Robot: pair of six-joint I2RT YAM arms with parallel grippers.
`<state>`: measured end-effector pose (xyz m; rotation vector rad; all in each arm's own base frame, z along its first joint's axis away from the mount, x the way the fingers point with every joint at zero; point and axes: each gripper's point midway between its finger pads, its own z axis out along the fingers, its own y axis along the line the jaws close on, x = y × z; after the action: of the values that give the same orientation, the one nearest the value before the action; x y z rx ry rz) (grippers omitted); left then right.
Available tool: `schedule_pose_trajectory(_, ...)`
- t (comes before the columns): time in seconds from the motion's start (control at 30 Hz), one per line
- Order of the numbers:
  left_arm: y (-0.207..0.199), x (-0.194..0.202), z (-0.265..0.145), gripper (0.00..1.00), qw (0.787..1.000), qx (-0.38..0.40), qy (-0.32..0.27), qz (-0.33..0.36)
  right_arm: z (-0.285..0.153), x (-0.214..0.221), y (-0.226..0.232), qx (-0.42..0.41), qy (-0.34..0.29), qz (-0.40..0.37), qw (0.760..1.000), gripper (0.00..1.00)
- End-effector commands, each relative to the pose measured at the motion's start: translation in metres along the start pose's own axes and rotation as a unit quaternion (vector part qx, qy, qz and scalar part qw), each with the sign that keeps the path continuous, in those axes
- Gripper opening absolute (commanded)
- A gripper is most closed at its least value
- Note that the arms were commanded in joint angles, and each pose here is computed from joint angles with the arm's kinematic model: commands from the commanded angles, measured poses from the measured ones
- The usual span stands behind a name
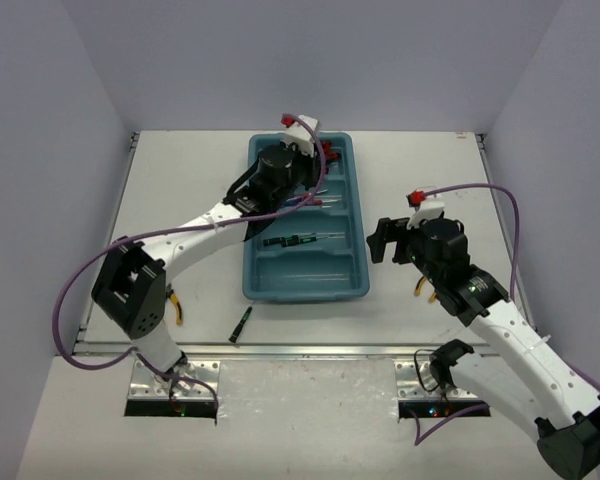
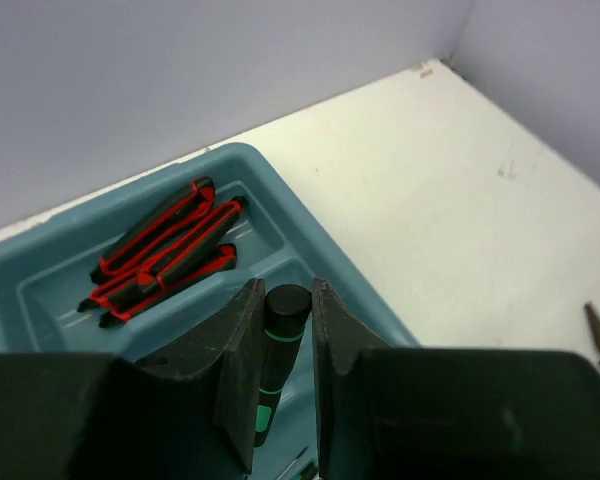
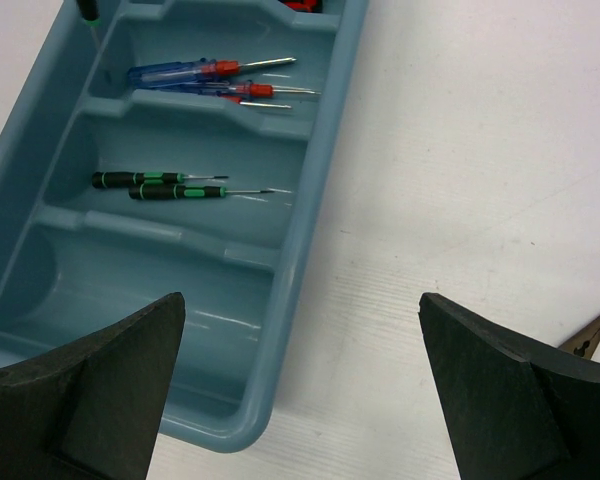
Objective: Sort the tools into containers
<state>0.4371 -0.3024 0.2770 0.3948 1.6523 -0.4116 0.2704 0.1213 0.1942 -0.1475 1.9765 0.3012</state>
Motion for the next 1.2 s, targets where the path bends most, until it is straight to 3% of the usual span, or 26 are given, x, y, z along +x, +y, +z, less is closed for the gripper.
schedule_pose_trajectory(0.0, -0.013, 0.029, -0.022, 0.00, 0.973, 0.098, 0.047, 0.203, -0.003, -0.017, 0.001, -0.001, -0.030, 0.003, 1.000, 0.99)
schedule_pose_trajectory(0.17, -0.016, 0.083, -0.028, 0.00, 0.940, 0.156, 0.119, 0.279, -0.005, -0.019, -0.001, 0.003, -0.037, 0.003, 0.999, 0.99)
schedule_pose_trajectory(0.23, -0.019, 0.108, -0.032, 0.00, 0.932, 0.178, 0.155, 0.276, -0.006, -0.019, -0.001, 0.003, -0.038, 0.003, 0.999, 0.99)
schedule_pose_trajectory(0.37, -0.037, 0.127, -0.038, 0.02, 0.923, 0.223, 0.166, 0.266, -0.005, -0.018, -0.002, 0.004, -0.038, 0.002, 0.999, 0.99)
schedule_pose_trajectory(0.4, -0.040, 0.131, -0.038, 0.04, 0.922, 0.230, 0.169, 0.263, -0.005, -0.017, -0.002, 0.005, -0.037, 0.002, 0.999, 0.99)
schedule_pose_trajectory(0.53, -0.048, 0.140, -0.035, 0.38, 0.919, 0.244, 0.196, 0.238, -0.005, -0.017, -0.002, 0.003, -0.036, 0.001, 0.999, 0.99)
schedule_pose_trajectory(0.63, -0.051, 0.122, -0.037, 0.54, 0.927, 0.234, 0.183, 0.227, -0.005, -0.017, -0.002, 0.005, -0.037, 0.000, 0.999, 0.99)
schedule_pose_trajectory(0.77, -0.058, 0.060, -0.044, 0.67, 0.949, 0.213, 0.116, 0.200, -0.003, -0.015, -0.002, 0.006, -0.034, -0.001, 0.999, 0.99)
schedule_pose_trajectory(0.87, -0.048, 0.008, -0.053, 0.94, 0.973, 0.155, 0.075, 0.156, -0.003, -0.015, -0.003, 0.007, -0.034, -0.002, 0.999, 0.99)
schedule_pose_trajectory(0.9, -0.036, -0.016, -0.059, 0.98, 0.983, 0.111, 0.059, 0.134, -0.003, -0.015, -0.004, 0.009, -0.034, -0.002, 0.999, 0.99)
schedule_pose_trajectory(1.0, 0.003, -0.053, -0.084, 1.00, 0.998, -0.021, 0.042, 0.032, -0.003, -0.015, -0.007, 0.017, -0.037, -0.003, 0.999, 0.99)
schedule_pose_trajectory(1.07, 0.023, -0.052, -0.119, 1.00, 0.984, -0.110, 0.057, -0.128, -0.004, -0.017, -0.009, 0.024, -0.040, -0.003, 0.999, 0.99)
schedule_pose_trajectory(1.17, 0.020, -0.038, -0.153, 1.00, 0.977, -0.086, 0.093, -0.170, -0.005, -0.017, -0.009, 0.022, -0.041, -0.002, 0.999, 0.99)
